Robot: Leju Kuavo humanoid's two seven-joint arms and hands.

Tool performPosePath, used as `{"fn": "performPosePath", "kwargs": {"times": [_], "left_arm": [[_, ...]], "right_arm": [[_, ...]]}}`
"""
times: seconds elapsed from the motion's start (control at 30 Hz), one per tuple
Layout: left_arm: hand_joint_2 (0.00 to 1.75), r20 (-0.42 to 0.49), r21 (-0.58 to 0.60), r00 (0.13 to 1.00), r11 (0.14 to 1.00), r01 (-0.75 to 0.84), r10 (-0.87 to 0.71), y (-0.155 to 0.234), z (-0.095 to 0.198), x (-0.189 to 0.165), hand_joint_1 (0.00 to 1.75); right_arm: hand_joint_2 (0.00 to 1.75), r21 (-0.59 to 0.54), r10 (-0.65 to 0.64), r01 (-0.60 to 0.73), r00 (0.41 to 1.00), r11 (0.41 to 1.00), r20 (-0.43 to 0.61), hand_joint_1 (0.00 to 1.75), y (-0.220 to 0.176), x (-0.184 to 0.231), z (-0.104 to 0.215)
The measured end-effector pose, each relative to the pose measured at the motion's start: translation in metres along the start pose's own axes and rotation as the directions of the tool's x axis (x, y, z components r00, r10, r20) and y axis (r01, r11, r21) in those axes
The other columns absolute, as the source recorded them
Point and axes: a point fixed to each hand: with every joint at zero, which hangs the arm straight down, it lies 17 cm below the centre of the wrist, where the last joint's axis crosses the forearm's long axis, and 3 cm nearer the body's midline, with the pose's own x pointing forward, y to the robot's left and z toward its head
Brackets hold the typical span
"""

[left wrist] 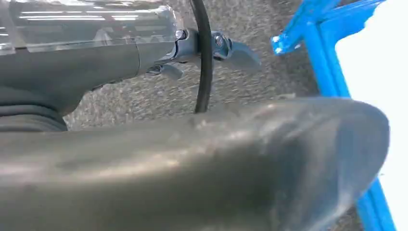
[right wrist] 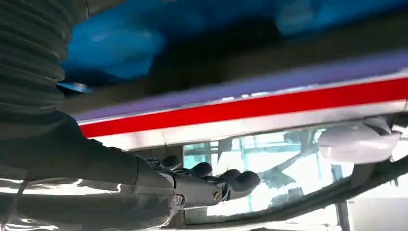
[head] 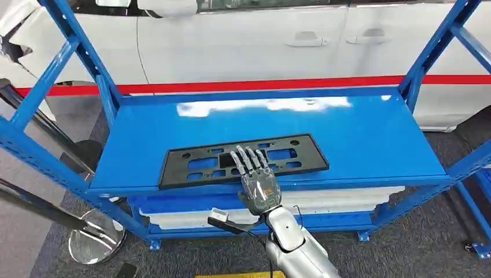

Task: Take the parts from the cabinet and place them on the table.

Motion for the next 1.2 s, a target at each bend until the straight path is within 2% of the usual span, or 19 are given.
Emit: {"fn": "performPosePath", "kwargs": {"times": [0.4, 0.43, 0.47, 0.67, 0.97, 1.2], "left_arm": [[0.0, -0.023, -0.003, 0.999, 1.0, 0.024, -0.024, 0.003, 0.006, -0.014, 0.0], [0.0, -0.02, -0.004, 0.999, 1.0, 0.03, -0.03, 0.003, 0.005, -0.013, 0.0], [0.0, -0.017, -0.003, 0.999, 0.999, 0.032, -0.032, 0.004, 0.005, -0.012, 0.0], [0.0, -0.035, 0.011, 0.999, 0.999, 0.036, -0.035, 0.009, 0.006, -0.018, 0.0], [0.0, -0.043, 0.021, 0.999, 0.999, 0.033, -0.032, 0.013, 0.007, -0.022, 0.0], [0.0, -0.052, 0.021, 0.998, 0.999, 0.026, -0.025, 0.014, 0.009, -0.027, 0.0]], "right_arm": [[1.75, 0.003, -0.053, 0.053, 0.998, 0.999, -0.034, 0.0, 0.001, -0.006, 0.001], [1.75, -0.003, -0.055, 0.055, 0.998, 0.998, -0.04, 1.62, -0.001, -0.009, -0.001], [1.75, -0.007, -0.055, 0.055, 0.998, 0.998, -0.043, 1.75, -0.002, -0.01, -0.003], [1.75, 0.053, -0.013, 0.017, 0.998, 0.998, -0.065, 1.75, 0.007, -0.027, -0.004], [1.75, 0.046, 0.002, 0.001, 0.998, 0.999, -0.062, 1.64, 0.002, -0.03, -0.012], [1.75, 0.059, 0.007, -0.003, 0.998, 0.998, -0.055, 1.64, 0.004, -0.03, -0.012]]}}
